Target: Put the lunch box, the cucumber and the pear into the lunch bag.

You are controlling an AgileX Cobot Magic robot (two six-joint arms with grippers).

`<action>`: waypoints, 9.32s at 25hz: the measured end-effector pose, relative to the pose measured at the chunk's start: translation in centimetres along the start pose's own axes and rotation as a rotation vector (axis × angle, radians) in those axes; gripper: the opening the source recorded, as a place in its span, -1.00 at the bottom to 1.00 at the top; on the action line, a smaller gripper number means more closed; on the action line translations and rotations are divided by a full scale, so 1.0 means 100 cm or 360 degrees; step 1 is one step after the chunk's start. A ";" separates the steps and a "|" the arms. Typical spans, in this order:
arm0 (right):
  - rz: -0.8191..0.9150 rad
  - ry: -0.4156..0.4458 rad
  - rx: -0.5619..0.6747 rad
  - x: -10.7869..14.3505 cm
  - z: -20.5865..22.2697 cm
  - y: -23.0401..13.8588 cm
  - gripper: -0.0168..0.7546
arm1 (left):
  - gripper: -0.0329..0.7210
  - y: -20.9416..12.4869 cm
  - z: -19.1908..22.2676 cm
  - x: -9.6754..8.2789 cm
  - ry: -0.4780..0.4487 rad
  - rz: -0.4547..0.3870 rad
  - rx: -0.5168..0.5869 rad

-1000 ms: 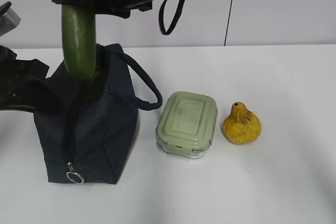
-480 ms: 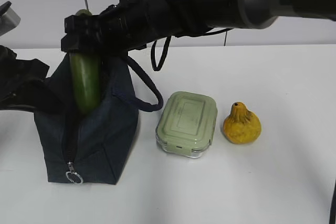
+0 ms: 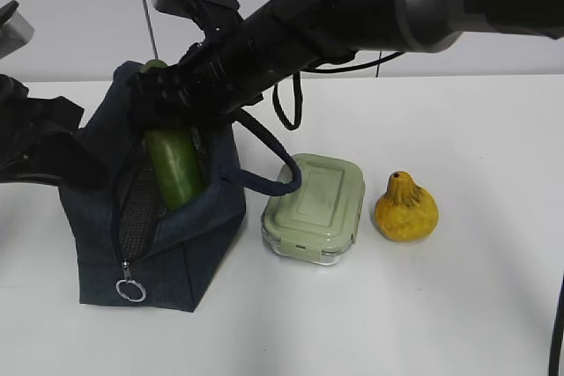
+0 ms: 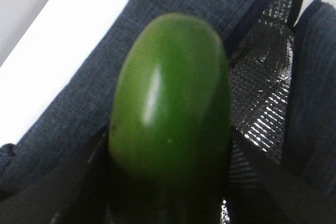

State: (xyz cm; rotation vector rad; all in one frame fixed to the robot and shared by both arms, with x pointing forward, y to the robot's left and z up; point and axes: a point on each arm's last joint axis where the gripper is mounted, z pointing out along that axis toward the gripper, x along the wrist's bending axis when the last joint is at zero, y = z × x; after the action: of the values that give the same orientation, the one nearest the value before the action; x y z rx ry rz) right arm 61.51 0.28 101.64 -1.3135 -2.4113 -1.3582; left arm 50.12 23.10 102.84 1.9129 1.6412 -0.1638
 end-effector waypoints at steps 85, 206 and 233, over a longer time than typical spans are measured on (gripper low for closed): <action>0.0028 -0.1254 0.1249 -0.125 -0.073 -0.069 0.04 | -0.91 -0.001 0.000 0.000 -0.0006 0.0001 0.0017; 0.0279 -0.0833 0.0679 -0.056 -0.123 -0.076 0.21 | -0.91 -0.001 0.000 0.000 -0.0005 0.0002 0.0017; 0.1004 -0.0657 -0.0041 -0.091 -0.159 -0.120 0.20 | -0.91 -0.001 0.000 0.000 -0.0005 0.0004 0.0023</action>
State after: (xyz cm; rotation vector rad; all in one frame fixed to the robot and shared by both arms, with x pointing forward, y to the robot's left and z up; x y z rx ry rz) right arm 53.68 -20.05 99.28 -2.2814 -1.8793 -1.0103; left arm 49.99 23.09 102.81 1.9243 1.6398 -0.1779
